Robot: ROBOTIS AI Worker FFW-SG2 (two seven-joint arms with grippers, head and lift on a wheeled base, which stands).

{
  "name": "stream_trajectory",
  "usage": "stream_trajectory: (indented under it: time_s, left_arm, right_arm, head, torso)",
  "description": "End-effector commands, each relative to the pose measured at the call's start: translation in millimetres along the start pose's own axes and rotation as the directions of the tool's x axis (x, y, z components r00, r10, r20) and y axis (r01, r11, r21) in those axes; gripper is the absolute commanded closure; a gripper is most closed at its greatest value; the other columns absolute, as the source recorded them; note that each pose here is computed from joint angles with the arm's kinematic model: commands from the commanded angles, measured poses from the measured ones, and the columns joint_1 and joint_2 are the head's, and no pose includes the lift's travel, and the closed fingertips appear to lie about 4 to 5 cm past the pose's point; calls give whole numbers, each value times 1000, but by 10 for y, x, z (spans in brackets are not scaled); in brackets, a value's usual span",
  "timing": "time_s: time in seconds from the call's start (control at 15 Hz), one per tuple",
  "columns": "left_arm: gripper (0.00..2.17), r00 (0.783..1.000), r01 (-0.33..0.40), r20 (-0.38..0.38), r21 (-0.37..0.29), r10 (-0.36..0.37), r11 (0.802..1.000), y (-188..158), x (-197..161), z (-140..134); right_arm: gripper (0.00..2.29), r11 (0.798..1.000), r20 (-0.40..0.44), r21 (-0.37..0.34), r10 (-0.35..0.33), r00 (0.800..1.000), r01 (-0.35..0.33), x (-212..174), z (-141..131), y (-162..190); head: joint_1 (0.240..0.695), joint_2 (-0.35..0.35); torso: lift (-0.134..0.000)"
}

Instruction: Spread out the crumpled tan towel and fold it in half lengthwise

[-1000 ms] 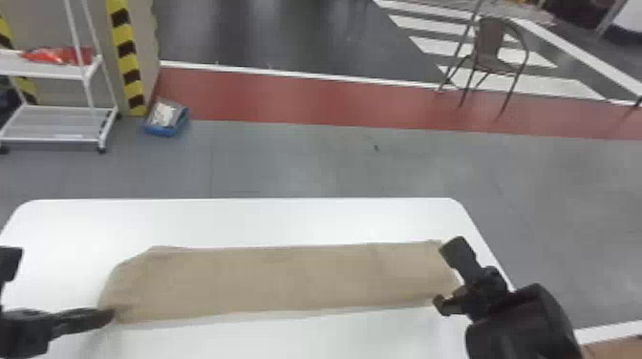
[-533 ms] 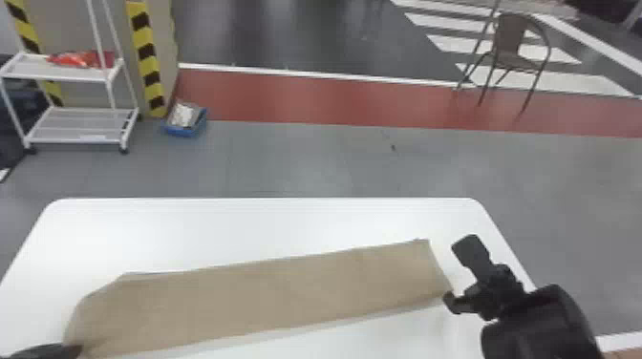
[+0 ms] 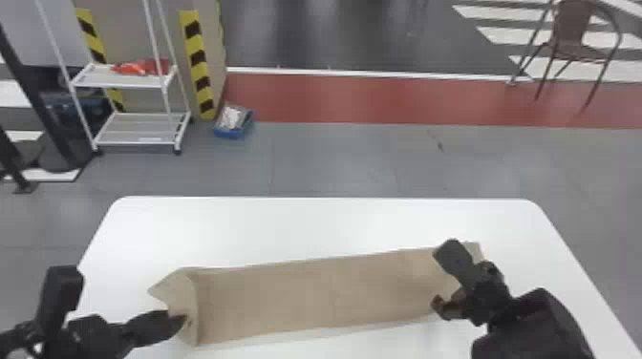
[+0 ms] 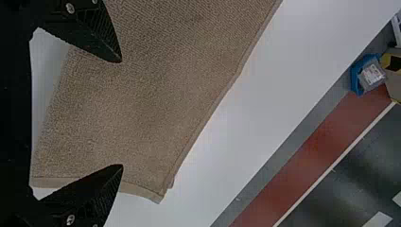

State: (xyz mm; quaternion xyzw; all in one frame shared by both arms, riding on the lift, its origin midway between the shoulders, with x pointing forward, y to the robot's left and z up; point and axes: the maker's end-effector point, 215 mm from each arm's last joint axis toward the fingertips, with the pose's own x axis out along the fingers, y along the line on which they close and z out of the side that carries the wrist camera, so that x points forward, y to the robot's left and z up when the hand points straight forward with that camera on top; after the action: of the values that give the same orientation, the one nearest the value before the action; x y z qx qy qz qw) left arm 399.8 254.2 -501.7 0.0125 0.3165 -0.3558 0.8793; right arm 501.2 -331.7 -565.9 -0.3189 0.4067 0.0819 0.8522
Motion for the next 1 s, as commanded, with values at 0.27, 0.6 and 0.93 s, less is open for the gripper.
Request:
stream_trajectory:
  time_s: [0.27, 0.6, 0.93]
  left_arm:
    - [2007, 998, -54, -12, 222, 58, 974, 122, 191, -27]
    - [488, 963, -211, -133, 171, 235, 962, 878, 246, -405]
    - [29, 918, -335, -143, 222, 370, 916, 1404, -165, -358]
  right_arm:
    - [97, 1000, -36, -17, 20, 999, -20, 39, -142, 154]
    - [97, 1000, -34, -16, 16, 999, -16, 36, -148, 125]
    - [97, 1000, -36, 4, -2, 999, 2, 30, -159, -20]
  head:
    - [695, -139]
    - [695, -51]
    - [695, 9]
  torso:
    - [0]
    - [0]
    - [0]
